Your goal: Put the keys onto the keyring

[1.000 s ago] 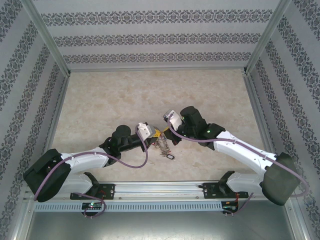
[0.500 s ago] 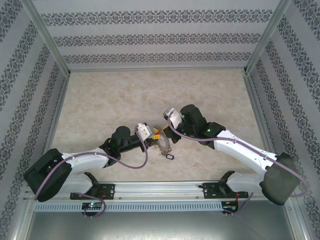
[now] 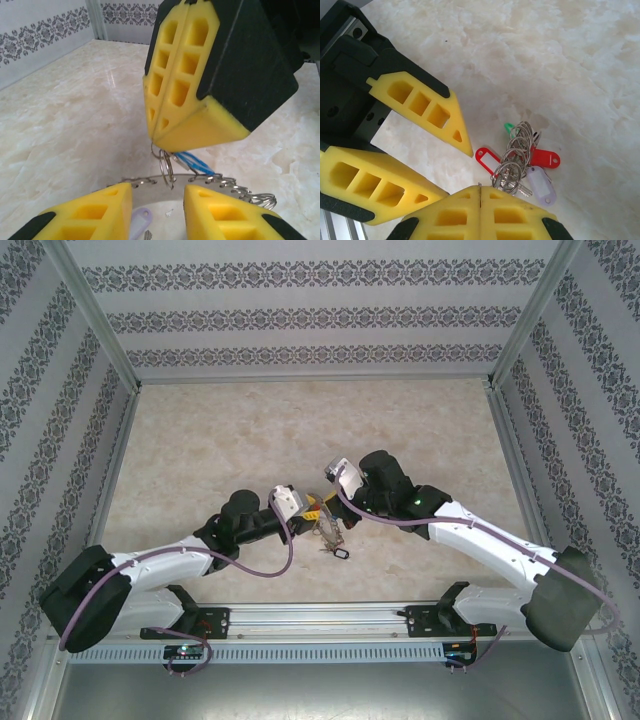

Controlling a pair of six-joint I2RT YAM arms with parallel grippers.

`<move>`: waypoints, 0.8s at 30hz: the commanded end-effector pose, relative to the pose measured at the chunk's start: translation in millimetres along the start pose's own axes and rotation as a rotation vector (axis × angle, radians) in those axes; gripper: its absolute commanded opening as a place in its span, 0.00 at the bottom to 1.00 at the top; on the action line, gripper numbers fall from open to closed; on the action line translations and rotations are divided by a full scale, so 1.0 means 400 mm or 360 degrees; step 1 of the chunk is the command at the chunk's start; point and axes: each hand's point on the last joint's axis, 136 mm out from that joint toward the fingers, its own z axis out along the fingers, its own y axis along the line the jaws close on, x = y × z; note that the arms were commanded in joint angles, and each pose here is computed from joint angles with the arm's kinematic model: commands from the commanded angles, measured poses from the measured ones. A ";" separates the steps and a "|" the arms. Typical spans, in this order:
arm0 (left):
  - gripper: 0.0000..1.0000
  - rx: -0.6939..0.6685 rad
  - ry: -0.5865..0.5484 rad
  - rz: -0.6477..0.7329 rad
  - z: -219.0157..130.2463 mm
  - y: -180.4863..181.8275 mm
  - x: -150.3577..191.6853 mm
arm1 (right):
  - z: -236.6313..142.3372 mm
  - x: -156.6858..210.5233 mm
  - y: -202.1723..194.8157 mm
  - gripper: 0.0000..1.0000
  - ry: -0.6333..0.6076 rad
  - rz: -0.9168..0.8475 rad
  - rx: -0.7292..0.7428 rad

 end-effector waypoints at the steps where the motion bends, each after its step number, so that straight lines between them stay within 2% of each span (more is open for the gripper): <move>1: 0.35 0.0121 -0.0008 0.0051 0.015 -0.039 -0.024 | -0.026 -0.051 0.017 0.00 -0.0091 -0.0060 -0.0002; 6: 0.36 0.0150 0.0018 0.0073 0.029 -0.048 -0.021 | -0.029 -0.052 0.017 0.00 -0.0096 -0.0065 0.0002; 16: 0.34 0.0043 0.0058 0.0095 0.035 -0.022 -0.009 | -0.026 -0.047 0.020 0.00 -0.0091 -0.0066 -0.0003; 19: 0.29 0.0043 0.0073 0.0114 0.034 -0.021 -0.009 | -0.027 -0.048 0.020 0.00 -0.0091 -0.0069 -0.0006; 24: 0.28 0.0053 0.0081 0.0124 0.041 -0.021 -0.009 | -0.026 -0.049 0.025 0.00 -0.0093 -0.0075 -0.0018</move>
